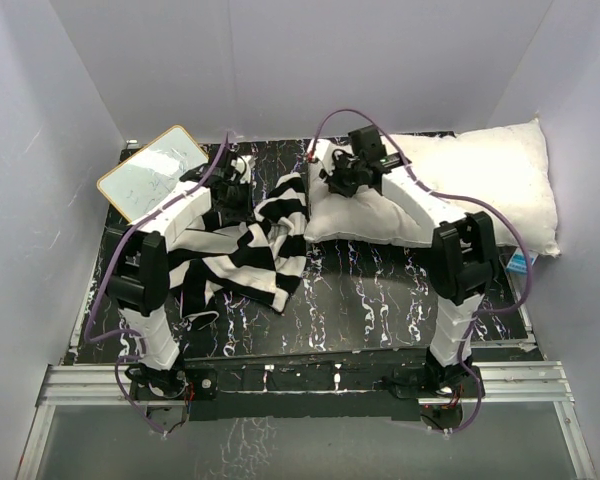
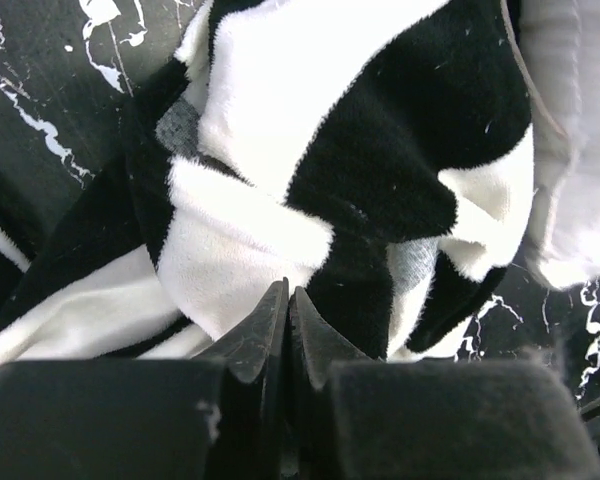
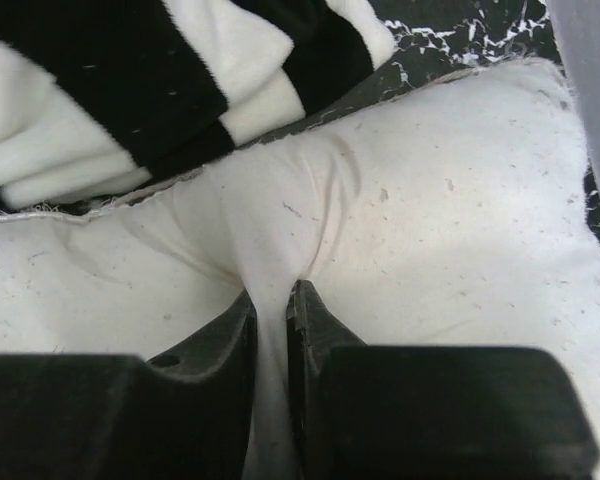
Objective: Put the pillow into the pillowcase
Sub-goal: Adjust the pillow at the center of the board.
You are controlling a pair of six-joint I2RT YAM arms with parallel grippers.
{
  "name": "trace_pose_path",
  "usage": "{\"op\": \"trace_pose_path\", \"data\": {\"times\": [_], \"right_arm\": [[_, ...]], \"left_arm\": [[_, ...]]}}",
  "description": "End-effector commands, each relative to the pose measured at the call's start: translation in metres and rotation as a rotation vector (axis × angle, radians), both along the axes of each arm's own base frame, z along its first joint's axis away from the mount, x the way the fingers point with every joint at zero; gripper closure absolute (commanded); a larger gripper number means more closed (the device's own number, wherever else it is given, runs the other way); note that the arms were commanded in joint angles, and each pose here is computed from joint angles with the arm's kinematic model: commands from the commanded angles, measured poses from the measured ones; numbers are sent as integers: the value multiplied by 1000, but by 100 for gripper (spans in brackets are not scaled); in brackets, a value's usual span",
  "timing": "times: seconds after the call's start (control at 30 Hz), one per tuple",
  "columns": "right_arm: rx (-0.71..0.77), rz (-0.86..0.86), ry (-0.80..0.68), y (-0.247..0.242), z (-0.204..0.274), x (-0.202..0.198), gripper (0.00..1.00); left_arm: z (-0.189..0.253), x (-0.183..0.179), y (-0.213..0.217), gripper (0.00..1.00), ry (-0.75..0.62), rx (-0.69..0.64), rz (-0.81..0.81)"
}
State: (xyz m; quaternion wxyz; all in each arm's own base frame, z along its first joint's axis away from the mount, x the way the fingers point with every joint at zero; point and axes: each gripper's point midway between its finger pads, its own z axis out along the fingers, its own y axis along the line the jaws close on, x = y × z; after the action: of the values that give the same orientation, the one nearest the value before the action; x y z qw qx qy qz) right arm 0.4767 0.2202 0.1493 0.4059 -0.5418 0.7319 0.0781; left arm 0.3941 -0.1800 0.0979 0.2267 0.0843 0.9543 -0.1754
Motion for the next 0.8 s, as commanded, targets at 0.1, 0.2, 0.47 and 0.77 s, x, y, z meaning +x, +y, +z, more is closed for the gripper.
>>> {"op": "trace_pose_path", "data": {"times": [0.1, 0.2, 0.47, 0.77], "right_arm": [[315, 184, -98, -27, 159, -58, 92], [367, 348, -88, -19, 174, -99, 92], [424, 624, -8, 6, 155, -174, 92], [364, 530, 19, 4, 126, -162, 92]], "left_arm": [[124, 7, -4, 100, -372, -203, -15], [159, 0, -11, 100, -505, -280, -58], [183, -6, -19, 100, -563, -342, -108], [83, -16, 7, 51, -119, -141, 87]]}}
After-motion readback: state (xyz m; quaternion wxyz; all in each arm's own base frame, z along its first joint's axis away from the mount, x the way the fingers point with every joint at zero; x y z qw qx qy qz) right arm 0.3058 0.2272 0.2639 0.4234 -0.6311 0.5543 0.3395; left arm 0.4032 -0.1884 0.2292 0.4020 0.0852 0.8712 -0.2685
